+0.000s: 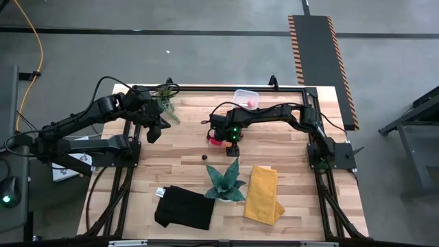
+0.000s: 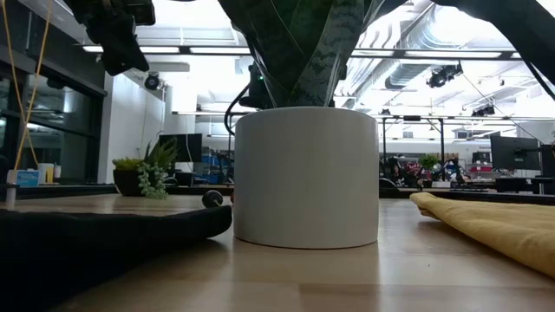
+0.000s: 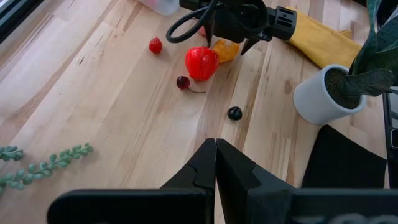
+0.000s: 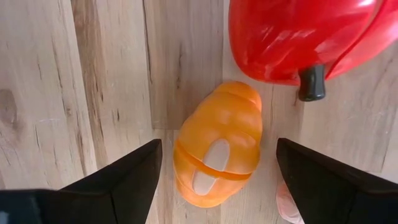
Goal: Pick and placing Produce into tupperware
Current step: Put the croissant into the transparent container
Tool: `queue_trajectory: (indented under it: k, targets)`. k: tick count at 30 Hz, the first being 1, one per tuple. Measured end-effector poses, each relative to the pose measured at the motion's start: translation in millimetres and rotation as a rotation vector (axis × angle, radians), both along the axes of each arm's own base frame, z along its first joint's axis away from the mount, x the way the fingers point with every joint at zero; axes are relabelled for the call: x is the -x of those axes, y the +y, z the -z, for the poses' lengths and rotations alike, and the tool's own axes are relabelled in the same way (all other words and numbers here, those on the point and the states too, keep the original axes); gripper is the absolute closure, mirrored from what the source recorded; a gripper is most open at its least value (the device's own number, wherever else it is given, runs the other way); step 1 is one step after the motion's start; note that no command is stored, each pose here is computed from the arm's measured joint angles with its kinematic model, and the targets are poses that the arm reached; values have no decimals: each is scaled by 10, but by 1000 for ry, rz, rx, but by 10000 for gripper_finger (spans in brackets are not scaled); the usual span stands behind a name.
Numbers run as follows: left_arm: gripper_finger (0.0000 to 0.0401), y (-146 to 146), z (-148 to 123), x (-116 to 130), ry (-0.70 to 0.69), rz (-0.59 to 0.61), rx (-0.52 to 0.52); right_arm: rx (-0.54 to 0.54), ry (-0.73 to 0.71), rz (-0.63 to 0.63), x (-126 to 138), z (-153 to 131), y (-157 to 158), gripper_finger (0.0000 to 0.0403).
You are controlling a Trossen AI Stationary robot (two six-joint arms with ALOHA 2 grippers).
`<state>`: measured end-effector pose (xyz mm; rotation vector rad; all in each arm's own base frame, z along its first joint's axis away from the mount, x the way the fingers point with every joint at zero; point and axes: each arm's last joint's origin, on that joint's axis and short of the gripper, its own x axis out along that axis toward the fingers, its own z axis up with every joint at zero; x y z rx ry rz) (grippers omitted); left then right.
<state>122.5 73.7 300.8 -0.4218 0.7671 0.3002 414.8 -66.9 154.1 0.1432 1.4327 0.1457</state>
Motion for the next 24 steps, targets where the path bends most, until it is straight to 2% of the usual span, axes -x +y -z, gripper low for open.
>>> queue_trajectory:
  k: [24]
  targets:
    - [400,0,0,0,0,0,0,-7,-2,-1,0,-5,2,168]
